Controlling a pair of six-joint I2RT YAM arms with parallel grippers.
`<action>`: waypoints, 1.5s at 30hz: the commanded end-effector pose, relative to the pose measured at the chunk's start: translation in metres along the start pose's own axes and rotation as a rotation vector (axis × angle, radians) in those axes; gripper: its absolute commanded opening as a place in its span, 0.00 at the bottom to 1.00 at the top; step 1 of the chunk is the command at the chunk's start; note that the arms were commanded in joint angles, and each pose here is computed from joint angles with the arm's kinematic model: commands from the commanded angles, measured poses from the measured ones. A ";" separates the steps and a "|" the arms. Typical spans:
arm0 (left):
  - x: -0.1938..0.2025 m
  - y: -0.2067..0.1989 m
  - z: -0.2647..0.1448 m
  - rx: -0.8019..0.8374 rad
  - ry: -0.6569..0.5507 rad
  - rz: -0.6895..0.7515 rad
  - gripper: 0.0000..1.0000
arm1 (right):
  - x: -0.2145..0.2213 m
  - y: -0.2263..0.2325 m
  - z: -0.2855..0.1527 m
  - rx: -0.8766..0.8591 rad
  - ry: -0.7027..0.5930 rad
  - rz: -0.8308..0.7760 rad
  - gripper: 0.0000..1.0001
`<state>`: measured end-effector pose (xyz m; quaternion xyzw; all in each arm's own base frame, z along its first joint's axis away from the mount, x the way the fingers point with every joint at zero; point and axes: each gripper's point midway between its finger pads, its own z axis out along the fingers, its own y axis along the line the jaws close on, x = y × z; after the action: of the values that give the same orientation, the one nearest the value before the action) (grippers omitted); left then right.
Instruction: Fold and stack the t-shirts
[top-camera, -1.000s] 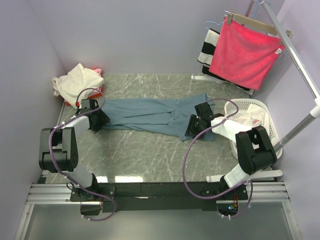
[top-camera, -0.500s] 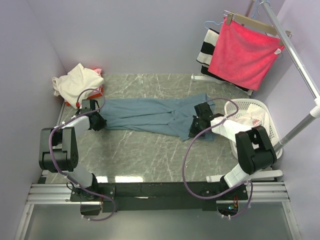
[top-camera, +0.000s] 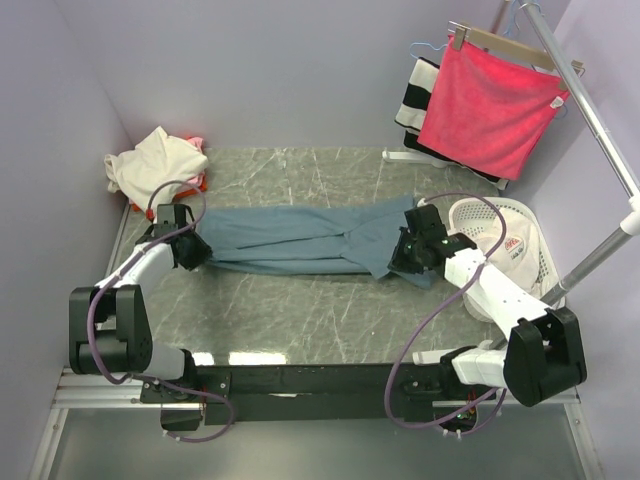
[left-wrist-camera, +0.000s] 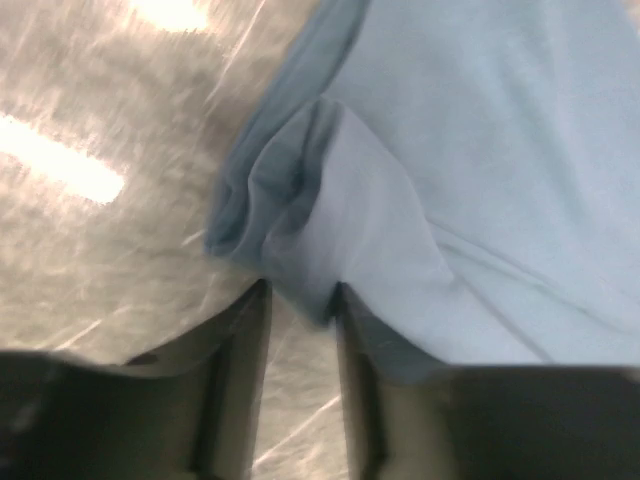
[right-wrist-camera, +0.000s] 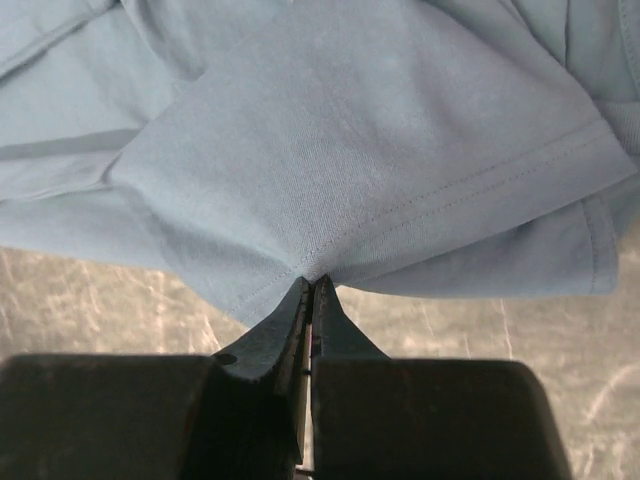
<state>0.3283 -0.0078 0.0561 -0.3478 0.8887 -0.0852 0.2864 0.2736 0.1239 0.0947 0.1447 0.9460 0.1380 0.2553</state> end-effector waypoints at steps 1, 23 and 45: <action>0.016 0.011 -0.004 -0.025 0.044 0.011 0.53 | 0.026 -0.018 -0.004 0.047 0.068 -0.006 0.00; -0.020 -0.006 0.008 -0.004 -0.067 -0.001 0.69 | 0.014 -0.006 0.002 0.017 0.047 -0.021 0.00; 0.013 -0.022 -0.052 0.178 0.021 -0.009 0.01 | 0.039 -0.003 -0.026 -0.050 0.068 -0.044 0.00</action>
<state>0.3266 -0.0189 0.0919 -0.3322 0.8758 -0.1301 0.3252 0.2428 0.1229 0.0865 0.1329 0.9543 0.1424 0.2267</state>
